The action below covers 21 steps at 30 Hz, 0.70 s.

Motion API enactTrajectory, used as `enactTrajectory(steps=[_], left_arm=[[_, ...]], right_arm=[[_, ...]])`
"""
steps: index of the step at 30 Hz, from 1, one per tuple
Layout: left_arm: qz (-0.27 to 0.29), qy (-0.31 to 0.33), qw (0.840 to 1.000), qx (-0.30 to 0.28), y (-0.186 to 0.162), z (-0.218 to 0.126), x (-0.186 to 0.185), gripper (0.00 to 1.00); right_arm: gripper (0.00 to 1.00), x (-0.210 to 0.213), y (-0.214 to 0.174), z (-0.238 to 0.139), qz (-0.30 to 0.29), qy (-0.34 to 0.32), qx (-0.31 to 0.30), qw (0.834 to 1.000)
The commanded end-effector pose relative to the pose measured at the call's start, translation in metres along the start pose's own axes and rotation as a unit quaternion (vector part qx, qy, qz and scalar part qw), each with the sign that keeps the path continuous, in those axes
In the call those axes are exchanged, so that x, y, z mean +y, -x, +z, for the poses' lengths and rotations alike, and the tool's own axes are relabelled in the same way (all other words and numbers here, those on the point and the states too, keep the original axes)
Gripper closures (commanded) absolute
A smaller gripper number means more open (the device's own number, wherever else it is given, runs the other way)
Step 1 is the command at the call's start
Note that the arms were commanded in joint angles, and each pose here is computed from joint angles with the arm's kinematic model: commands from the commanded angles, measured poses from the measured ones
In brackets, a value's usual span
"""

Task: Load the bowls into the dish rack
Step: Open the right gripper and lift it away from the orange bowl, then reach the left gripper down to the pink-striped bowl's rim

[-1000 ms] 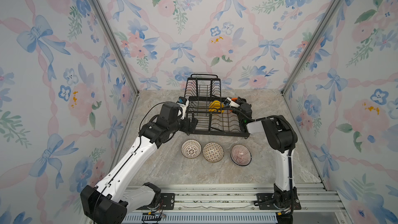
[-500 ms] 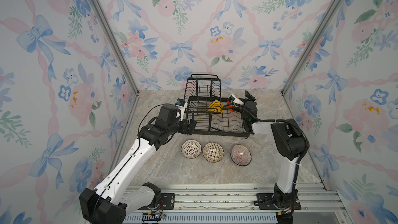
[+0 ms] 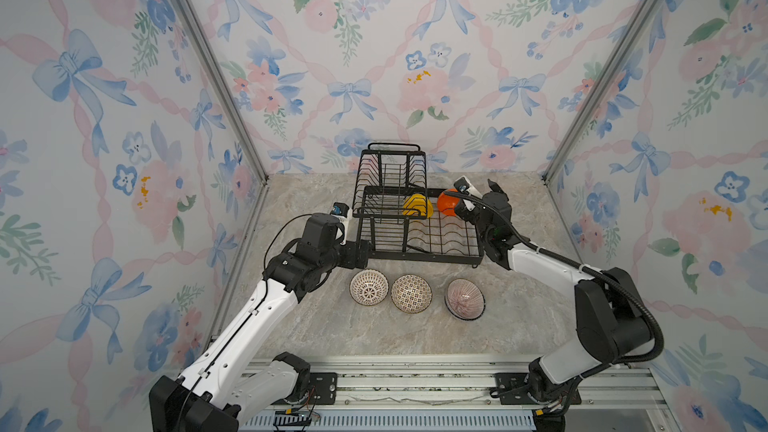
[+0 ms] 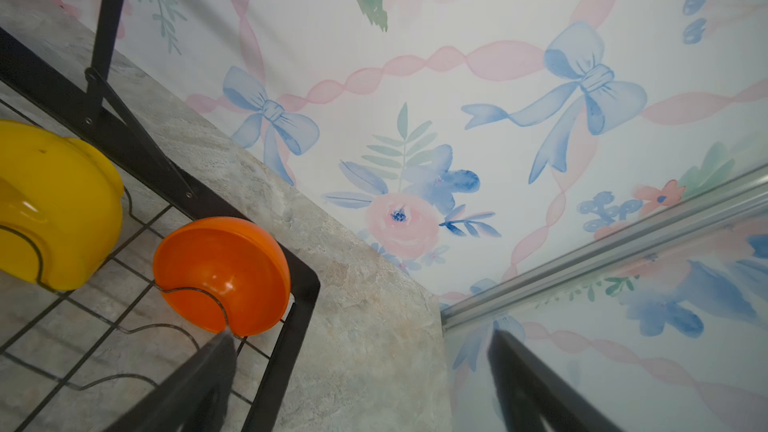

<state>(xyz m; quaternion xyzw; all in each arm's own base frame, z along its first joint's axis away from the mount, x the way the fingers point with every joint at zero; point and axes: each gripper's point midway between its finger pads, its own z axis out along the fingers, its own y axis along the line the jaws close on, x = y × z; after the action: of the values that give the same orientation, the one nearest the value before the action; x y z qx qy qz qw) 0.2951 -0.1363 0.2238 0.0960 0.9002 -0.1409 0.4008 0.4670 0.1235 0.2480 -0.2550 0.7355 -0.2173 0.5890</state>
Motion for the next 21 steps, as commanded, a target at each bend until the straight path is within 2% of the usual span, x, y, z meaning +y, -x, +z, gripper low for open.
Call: enactTrajectory(steps=[1,5,10,14,21], left_arm=[[-0.023,0.009,1.0,-0.006,-0.005,0.002,0.006,0.02],[-0.029,0.002,1.0,0.0,-0.01,0.004,0.004,0.02],[-0.03,-0.005,1.0,-0.005,-0.011,0.001,0.001,0.02],[-0.015,-0.019,1.0,0.001,-0.014,0.003,-0.013,0.02],[0.041,-0.045,0.998,0.026,-0.02,0.015,-0.06,0.02]], right_arm=[[0.03,0.012,-0.012,-0.025,0.096,0.077,0.081,0.989],[0.03,0.019,-0.006,-0.053,0.158,0.134,0.09,0.974],[0.03,0.023,-0.008,-0.079,0.221,0.173,0.123,0.952],[0.03,0.027,-0.014,-0.092,0.235,0.193,0.148,0.941],[0.03,0.028,-0.014,-0.1,0.241,0.207,0.153,0.936]])
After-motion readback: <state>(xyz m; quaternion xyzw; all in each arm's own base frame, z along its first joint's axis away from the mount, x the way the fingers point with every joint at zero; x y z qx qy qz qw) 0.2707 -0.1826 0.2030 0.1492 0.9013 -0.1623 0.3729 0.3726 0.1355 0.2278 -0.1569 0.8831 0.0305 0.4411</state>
